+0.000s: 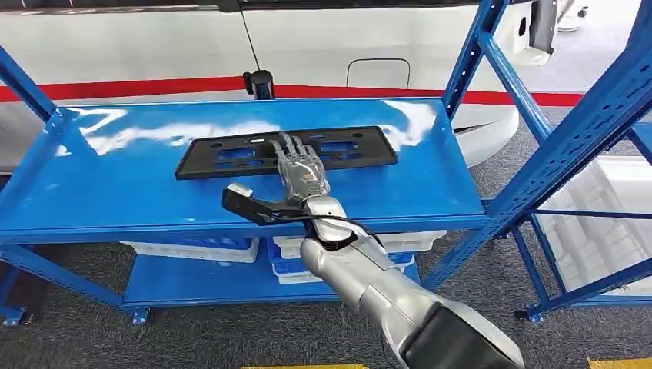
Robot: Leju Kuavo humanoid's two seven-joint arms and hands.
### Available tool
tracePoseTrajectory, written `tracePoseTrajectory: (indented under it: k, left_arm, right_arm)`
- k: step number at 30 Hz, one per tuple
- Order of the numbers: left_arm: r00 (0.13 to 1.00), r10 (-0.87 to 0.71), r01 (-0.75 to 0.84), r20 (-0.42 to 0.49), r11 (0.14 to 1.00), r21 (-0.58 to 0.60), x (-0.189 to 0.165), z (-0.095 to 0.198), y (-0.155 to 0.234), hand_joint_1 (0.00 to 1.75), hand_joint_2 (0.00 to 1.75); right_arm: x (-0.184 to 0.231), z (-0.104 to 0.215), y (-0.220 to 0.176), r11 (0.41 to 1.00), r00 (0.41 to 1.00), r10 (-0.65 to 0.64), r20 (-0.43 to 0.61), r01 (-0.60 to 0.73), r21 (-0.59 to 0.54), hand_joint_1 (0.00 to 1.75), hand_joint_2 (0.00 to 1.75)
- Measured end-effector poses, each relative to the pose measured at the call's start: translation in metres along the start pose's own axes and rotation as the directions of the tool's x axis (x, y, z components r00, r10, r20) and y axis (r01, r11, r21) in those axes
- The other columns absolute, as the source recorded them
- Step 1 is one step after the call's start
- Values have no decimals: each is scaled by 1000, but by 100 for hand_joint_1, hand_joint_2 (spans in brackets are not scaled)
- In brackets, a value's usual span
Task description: Take the parts from the cabinet and place them on the table.
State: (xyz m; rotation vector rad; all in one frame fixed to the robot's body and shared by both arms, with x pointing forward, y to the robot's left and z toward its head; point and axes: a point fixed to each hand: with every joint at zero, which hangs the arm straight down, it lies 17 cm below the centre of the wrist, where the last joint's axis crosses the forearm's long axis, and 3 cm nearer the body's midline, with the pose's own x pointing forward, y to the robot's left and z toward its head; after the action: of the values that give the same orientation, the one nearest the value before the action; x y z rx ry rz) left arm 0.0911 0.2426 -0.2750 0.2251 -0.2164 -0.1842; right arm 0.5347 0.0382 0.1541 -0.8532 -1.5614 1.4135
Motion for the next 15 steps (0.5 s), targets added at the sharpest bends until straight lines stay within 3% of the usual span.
tracePoseTrajectory:
  k: [8,15]
  left_arm:
    - [1000,-14,13,26,999,31,4,-1,6,0,0]
    - [999,-35,33,37,998,48,5,-1,10,0,0]
  right_arm:
    - [-42,-5,-21,969,971,224,-85,-231,-89,0,175]
    - [-82,-7,-43,947,949,264,-170,-289,-139,0,175]
